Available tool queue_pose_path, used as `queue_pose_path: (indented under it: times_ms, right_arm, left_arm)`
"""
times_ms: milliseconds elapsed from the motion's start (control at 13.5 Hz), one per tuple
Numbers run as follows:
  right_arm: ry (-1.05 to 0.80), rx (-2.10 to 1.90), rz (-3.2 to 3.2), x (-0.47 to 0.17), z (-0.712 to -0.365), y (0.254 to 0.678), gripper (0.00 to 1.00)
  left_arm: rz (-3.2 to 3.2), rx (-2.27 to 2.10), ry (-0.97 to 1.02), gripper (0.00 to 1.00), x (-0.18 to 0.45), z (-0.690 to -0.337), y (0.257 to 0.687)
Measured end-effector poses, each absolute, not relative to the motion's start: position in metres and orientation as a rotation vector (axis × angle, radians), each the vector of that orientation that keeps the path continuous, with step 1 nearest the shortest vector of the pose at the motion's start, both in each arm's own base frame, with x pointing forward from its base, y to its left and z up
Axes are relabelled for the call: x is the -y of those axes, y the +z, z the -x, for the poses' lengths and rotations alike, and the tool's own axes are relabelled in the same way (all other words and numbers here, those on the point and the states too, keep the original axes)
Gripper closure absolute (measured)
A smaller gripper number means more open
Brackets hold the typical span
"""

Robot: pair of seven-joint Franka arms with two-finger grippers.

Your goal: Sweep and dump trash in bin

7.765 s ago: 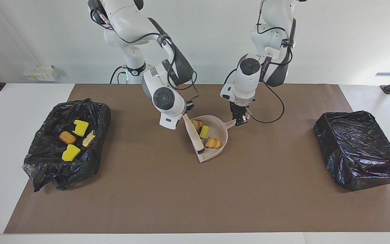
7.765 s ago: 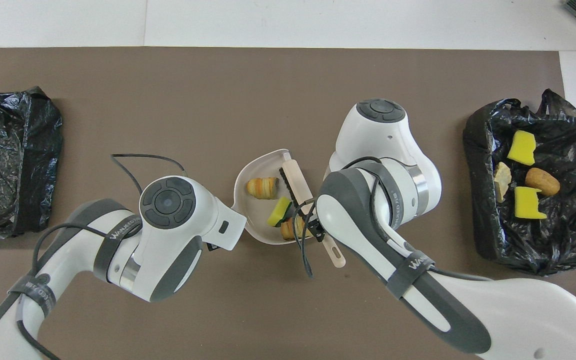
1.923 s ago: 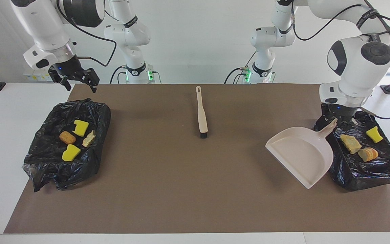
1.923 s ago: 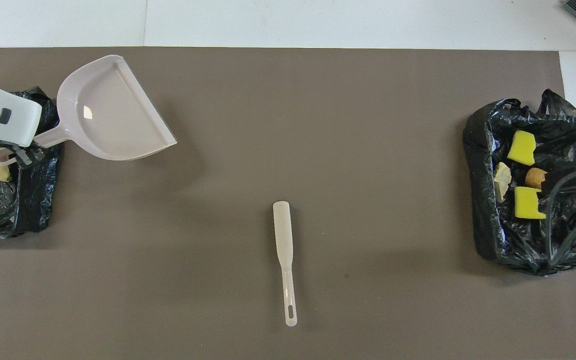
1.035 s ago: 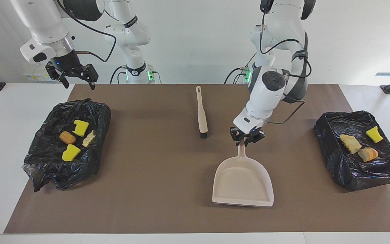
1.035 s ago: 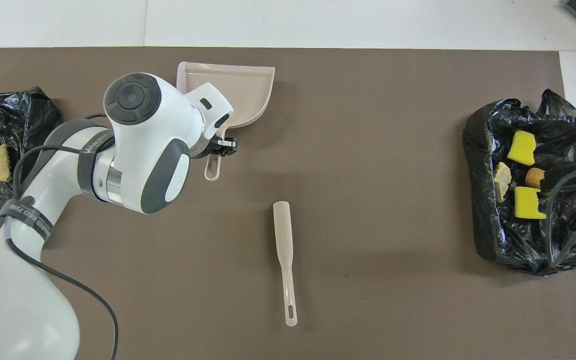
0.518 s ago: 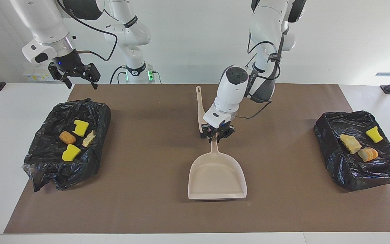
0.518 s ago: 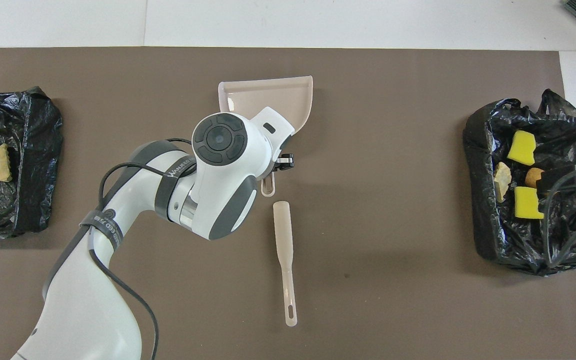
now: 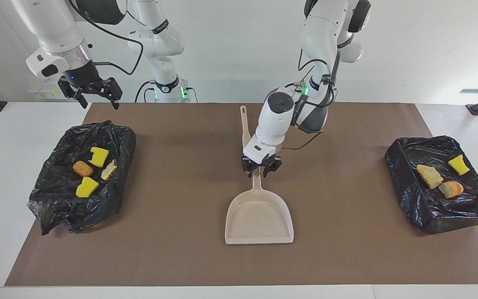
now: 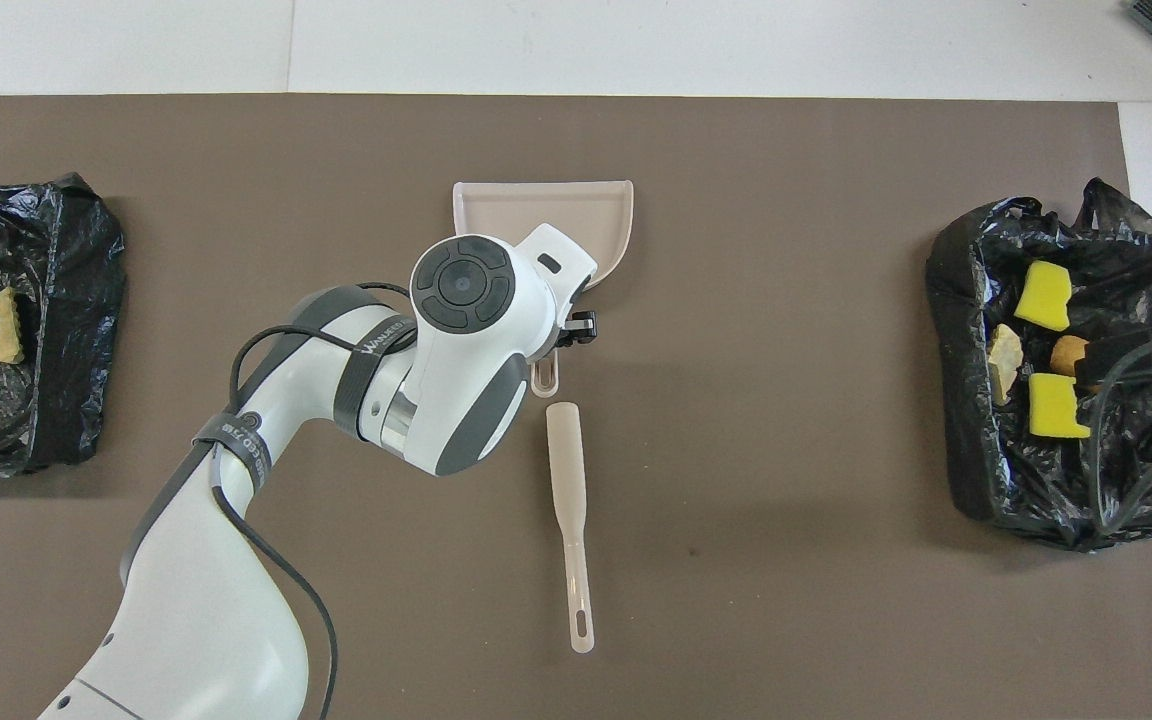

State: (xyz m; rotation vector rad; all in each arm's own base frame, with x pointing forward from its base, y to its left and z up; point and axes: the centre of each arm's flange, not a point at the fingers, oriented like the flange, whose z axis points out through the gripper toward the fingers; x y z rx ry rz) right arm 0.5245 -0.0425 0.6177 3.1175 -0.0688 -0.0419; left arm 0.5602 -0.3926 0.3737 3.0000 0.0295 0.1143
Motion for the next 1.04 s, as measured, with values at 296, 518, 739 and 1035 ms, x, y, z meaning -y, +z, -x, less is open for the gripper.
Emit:
queue_pose_path:
  times_ms: [296,518,739,1035]
  right_arm:
    - [-0.037,0.069,-3.117,0.043,-0.525,0.618,0.00]
    - [-0.037,0.069,-3.117,0.043,-0.525,0.618,0.00]
    - [-0.037,0.070,-3.121,0.042,-0.525,0.618,0.00]
    - [-0.038,0.069,-3.125,0.042,-0.525,0.618,0.00]
  left_arm:
    - [-3.005,-0.148,0.117,0.00,0.341,-0.582,0.417]
    - [-3.006,-0.269,0.118,0.00,0.279,-0.613,0.435]
    - [-3.023,-0.269,0.100,0.00,0.219,-0.637,0.454]
    - [-3.049,-0.151,0.074,0.00,0.136,-0.649,0.481]
